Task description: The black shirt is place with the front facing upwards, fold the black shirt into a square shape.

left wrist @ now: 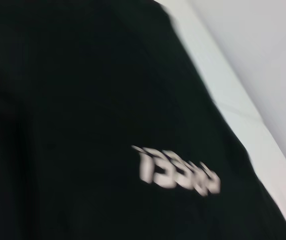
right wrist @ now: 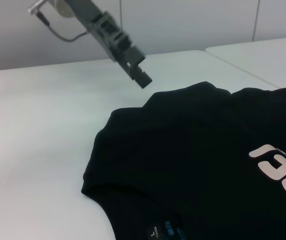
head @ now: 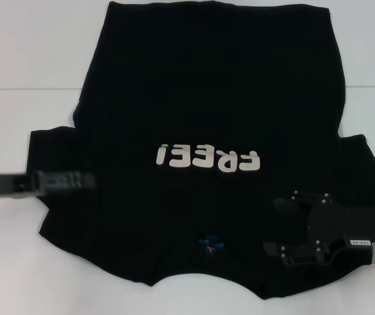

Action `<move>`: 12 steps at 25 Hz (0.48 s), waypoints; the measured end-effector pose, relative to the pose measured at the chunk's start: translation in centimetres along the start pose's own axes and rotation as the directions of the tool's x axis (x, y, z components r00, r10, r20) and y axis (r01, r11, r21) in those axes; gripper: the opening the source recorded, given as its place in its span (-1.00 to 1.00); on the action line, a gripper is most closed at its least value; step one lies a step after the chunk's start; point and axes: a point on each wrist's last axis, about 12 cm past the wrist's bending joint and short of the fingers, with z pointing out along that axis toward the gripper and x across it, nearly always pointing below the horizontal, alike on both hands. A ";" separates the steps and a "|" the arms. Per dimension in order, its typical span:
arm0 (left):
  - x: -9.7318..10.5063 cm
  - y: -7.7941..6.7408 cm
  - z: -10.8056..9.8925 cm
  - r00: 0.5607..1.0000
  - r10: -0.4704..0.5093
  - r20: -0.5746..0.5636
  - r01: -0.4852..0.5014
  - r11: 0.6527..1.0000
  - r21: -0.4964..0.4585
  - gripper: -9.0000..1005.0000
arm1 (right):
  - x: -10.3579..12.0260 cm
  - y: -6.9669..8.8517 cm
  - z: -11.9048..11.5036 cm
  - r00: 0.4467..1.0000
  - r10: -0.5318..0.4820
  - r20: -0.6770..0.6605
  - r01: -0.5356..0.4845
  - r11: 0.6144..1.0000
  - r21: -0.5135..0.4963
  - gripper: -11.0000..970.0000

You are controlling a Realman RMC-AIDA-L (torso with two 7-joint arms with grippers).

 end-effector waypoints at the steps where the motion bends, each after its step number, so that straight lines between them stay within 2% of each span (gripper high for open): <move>1: -0.3 0.3 -0.5 0.998 -0.062 0.014 0.062 0.998 -0.018 0.86 | 0.0 0.0 0.0 1.000 0.001 0.000 -0.001 1.000 0.001 0.87; 5: -1.0 1.6 -2.1 0.969 -0.235 0.080 0.242 0.966 -0.092 0.86 | 0.0 0.0 0.0 1.000 0.002 0.000 -0.002 1.000 0.001 0.87; 9: -1.1 2.7 -2.2 0.948 -0.306 0.094 0.318 0.928 -0.196 0.86 | 0.0 0.0 0.1 1.000 0.000 0.000 0.000 1.000 0.001 0.87; 12: -1.2 3.2 -2.3 0.937 -0.332 0.111 0.349 0.908 -0.232 0.86 | 0.0 0.0 0.1 1.000 0.000 0.000 0.000 1.000 0.002 0.87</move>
